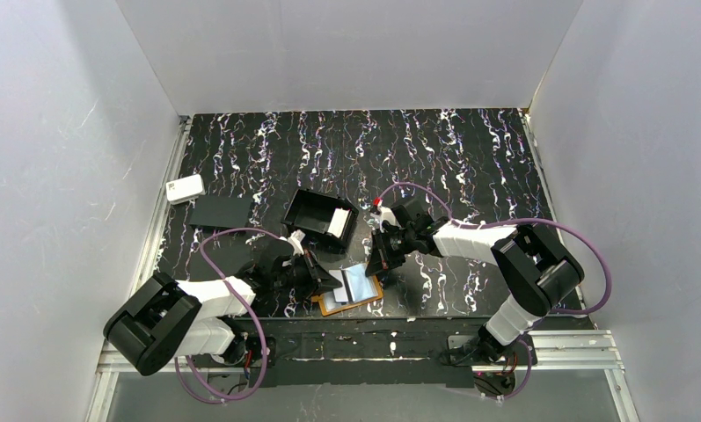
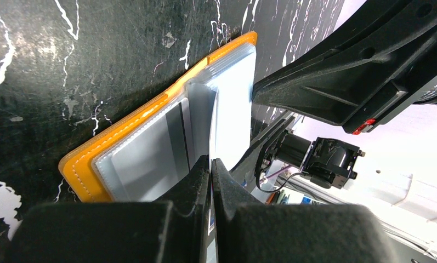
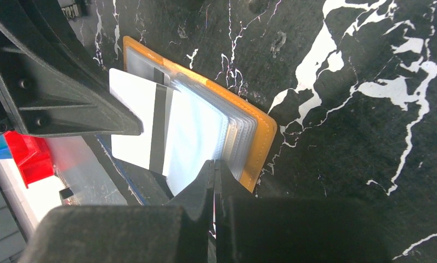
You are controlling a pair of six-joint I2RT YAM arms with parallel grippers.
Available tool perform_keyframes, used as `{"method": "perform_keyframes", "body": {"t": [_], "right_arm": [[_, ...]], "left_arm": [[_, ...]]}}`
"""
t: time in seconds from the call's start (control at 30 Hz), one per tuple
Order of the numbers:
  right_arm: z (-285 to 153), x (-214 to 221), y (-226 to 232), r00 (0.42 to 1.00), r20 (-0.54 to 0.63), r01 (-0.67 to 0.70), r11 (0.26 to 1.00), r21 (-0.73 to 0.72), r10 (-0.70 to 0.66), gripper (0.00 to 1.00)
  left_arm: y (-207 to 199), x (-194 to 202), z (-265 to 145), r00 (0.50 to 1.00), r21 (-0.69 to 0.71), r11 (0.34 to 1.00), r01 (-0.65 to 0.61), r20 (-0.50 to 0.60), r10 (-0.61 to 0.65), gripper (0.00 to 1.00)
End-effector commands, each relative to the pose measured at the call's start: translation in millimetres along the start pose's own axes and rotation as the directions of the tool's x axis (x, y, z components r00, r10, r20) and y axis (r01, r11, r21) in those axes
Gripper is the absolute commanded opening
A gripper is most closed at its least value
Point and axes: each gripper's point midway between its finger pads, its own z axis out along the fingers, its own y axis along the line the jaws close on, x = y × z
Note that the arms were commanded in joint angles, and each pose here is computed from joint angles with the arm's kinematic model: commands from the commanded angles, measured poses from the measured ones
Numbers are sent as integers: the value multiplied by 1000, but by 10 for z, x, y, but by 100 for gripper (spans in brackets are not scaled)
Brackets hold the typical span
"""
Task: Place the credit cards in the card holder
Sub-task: Insert the credit card into the card holder.
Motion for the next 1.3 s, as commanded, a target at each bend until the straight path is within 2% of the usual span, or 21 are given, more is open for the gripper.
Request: {"method": "perform_keyframes", "body": {"t": [0.0,0.23,0.43,0.57,0.67,0.8,0.93,1.1,1.2,1.27], "right_arm": [[17,198,-169,999,-40,-12,997,72,15,1],[7,200,-162,999,-41,-12,997,73,15,1],[-71,145,-139,999,-38,20,995,100,-16,2],[-177,114,-143,998,-44,51,988,143,-45,11],[-240,103,-131,997,-45,65,985,159,-59,23],[-304,116,-91,997,-43,68,985,157,-62,30],[-333,107,74,1000,-3,20,996,89,-20,33],[-398,9,260,996,78,-34,999,26,32,42],[-350,39,284,996,73,-48,999,-7,49,41],[-306,86,260,997,61,-51,999,-12,52,39]], "left_arm": [[62,-136,13,997,-23,999,-29,76,30,0],[101,-153,23,995,-18,999,-35,95,36,0],[49,-35,74,1000,17,1000,-6,16,6,0],[96,38,80,1000,9,1000,8,-23,-8,0],[132,68,88,999,1,1000,-2,-41,2,0],[118,125,143,995,3,1000,-20,-101,20,0],[134,159,186,990,0,1000,-25,-138,24,0],[140,162,232,988,-6,1000,-22,-155,20,0],[136,149,251,988,-7,1000,-24,-154,22,0],[143,150,256,988,-11,1000,-19,-155,17,3]]}}
